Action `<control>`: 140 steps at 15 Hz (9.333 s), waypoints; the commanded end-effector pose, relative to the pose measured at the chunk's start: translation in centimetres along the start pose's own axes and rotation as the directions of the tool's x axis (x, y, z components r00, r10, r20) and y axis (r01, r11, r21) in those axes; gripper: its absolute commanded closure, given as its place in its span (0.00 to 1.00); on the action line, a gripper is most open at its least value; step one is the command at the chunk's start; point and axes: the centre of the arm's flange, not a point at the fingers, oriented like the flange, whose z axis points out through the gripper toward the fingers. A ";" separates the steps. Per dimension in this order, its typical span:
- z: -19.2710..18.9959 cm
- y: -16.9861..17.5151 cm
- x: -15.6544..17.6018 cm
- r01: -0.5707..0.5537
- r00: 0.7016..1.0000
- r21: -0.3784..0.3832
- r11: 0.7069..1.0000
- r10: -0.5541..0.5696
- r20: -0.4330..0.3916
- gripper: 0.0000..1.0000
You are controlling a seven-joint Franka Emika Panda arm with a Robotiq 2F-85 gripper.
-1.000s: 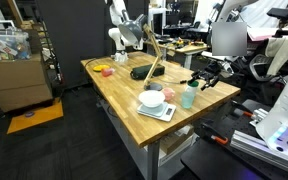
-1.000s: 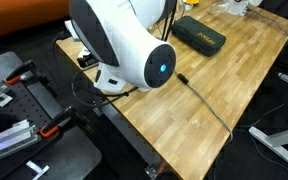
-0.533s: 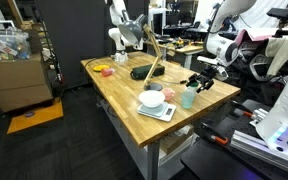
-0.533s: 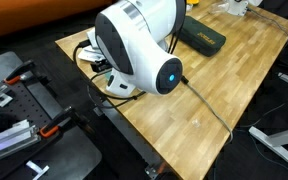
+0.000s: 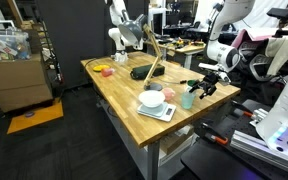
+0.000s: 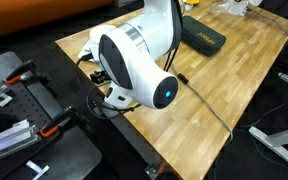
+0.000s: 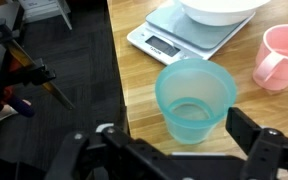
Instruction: Pour the water out of the blue cup into the white bowl
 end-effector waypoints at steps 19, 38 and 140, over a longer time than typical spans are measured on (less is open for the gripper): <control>3.9 -5.0 1.2 -0.067 0.998 -0.051 0.996 0.067 -0.007 0.00; 5.4 -4.5 1.2 -0.069 0.997 -0.086 0.994 0.071 0.021 0.50; 21.7 -13.8 -34.0 -0.028 0.074 -0.419 0.908 -0.416 -0.906 0.52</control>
